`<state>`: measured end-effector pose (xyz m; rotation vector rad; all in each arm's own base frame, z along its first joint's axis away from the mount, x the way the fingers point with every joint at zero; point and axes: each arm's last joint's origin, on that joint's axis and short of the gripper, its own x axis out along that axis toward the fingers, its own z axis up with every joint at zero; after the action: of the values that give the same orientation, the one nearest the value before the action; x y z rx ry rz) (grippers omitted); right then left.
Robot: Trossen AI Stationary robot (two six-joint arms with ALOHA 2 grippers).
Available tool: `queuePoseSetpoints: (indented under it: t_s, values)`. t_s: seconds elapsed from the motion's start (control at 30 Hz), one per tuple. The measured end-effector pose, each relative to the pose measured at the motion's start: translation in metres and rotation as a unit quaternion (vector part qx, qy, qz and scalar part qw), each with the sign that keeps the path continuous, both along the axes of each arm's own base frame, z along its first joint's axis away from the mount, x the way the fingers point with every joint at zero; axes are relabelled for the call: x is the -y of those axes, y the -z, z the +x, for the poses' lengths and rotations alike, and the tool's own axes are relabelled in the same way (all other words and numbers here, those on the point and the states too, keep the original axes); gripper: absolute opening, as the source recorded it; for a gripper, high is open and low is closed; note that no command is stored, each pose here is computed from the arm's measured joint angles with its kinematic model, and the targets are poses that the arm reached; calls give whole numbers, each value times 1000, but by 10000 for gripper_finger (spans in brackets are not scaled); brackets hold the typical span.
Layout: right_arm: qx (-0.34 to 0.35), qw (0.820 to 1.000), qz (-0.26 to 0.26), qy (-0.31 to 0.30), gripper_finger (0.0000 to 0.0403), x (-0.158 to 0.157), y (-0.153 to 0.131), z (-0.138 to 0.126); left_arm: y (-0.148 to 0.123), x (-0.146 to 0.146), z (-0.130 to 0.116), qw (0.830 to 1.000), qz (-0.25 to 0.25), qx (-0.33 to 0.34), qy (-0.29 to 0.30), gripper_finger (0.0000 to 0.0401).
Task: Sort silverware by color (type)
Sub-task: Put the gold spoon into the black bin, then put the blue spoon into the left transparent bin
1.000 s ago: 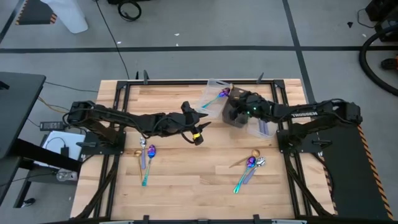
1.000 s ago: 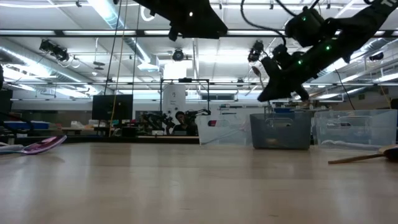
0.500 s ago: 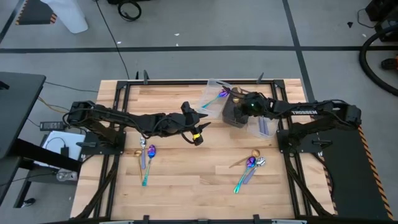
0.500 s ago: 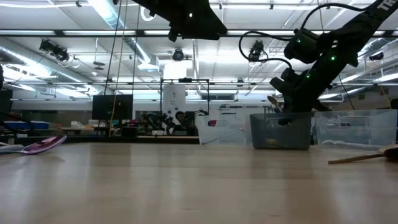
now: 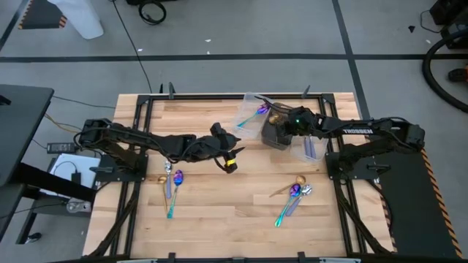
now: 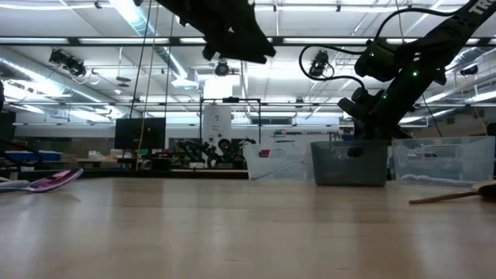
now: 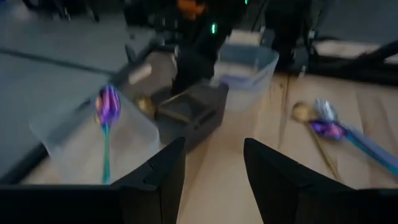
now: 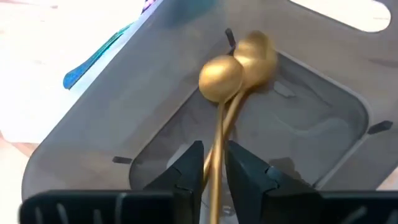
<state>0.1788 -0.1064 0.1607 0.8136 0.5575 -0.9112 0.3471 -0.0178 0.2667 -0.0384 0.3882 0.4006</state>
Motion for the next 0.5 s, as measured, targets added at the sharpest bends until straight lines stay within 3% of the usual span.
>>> queuePoseSetpoints:
  t_s: [0.23, 0.4, 0.5]
  values:
    - [-1, 999, -27, -29, 93, 2, -3, 2, 18, 2, -10, 992, -104, -75, -15, 171]
    - [27, 996, -41, -74, 91, 4, -13, 9, 33, 7, -23, 969, -196, -143, -50, 171]
    - [43, 991, -59, -110, 91, 7, -27, 17, 39, 17, -32, 955, -222, -182, -77, 171]
